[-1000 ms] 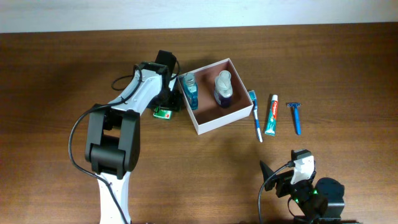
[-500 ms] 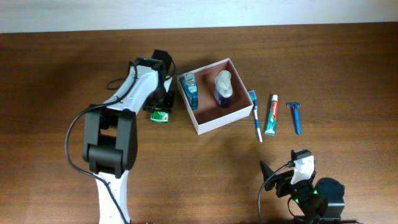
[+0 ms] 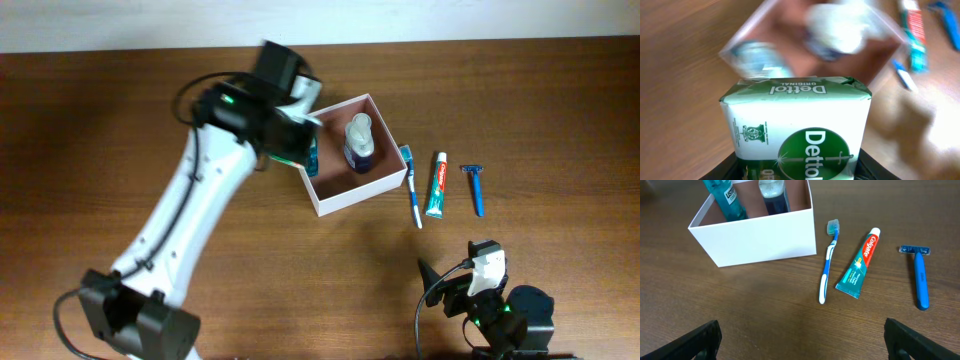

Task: Pack container
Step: 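Lift the Dettol bar and lower it into the box, then open the left gripper and withdraw it from the box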

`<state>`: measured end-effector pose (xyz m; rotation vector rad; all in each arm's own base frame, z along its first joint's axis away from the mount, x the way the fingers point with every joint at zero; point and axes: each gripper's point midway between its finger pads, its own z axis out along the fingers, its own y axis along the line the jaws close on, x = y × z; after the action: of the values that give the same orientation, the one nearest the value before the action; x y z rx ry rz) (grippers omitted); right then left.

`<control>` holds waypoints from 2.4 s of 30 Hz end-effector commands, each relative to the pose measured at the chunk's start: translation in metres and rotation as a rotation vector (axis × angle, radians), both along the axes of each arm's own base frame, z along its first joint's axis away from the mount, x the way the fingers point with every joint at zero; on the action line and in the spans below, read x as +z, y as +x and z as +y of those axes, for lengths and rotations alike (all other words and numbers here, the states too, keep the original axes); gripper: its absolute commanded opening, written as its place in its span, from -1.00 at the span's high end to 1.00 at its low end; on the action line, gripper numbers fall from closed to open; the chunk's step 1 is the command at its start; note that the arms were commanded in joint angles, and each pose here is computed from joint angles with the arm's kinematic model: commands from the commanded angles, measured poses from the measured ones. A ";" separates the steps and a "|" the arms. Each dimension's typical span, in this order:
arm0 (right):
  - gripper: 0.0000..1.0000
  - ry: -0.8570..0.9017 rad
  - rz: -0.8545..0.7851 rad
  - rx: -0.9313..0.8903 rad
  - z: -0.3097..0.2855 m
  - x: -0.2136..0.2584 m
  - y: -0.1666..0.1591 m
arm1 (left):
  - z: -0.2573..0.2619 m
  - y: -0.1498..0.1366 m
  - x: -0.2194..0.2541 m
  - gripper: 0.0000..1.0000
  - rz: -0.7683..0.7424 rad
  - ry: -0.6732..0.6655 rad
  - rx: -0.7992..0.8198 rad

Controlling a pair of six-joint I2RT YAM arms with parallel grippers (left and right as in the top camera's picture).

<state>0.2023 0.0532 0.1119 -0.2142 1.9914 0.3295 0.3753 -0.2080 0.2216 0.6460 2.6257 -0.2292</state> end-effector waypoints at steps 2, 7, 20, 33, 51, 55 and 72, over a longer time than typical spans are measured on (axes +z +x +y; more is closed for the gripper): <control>-0.97 0.012 0.002 0.002 0.001 -0.001 -0.001 | -0.056 -0.028 0.001 0.43 -0.060 0.041 -0.288; -0.98 0.012 0.002 0.002 0.001 -0.001 -0.001 | -0.073 -0.012 -0.039 0.44 -0.112 0.232 -0.349; -0.97 0.012 0.002 0.002 0.001 -0.001 -0.001 | -0.067 0.025 -0.102 0.14 -0.080 0.337 -0.366; -0.98 0.012 0.002 0.002 0.001 -0.001 -0.001 | -0.066 -0.009 -0.079 -0.99 0.028 0.240 -0.256; -0.98 0.012 0.002 0.002 0.001 -0.001 -0.001 | 0.053 -0.069 0.050 -0.99 0.062 0.093 0.306; -0.98 0.012 0.002 0.002 0.001 -0.001 -0.001 | 0.104 -0.083 0.067 -0.99 0.078 0.084 0.447; -0.97 0.517 0.130 0.215 0.059 0.046 -0.029 | 0.150 -0.105 0.077 -0.99 0.112 0.098 0.567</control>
<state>0.1817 0.1033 0.1328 -0.0787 1.9788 0.8937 0.2701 -0.0604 0.2933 -0.0748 2.8324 0.0373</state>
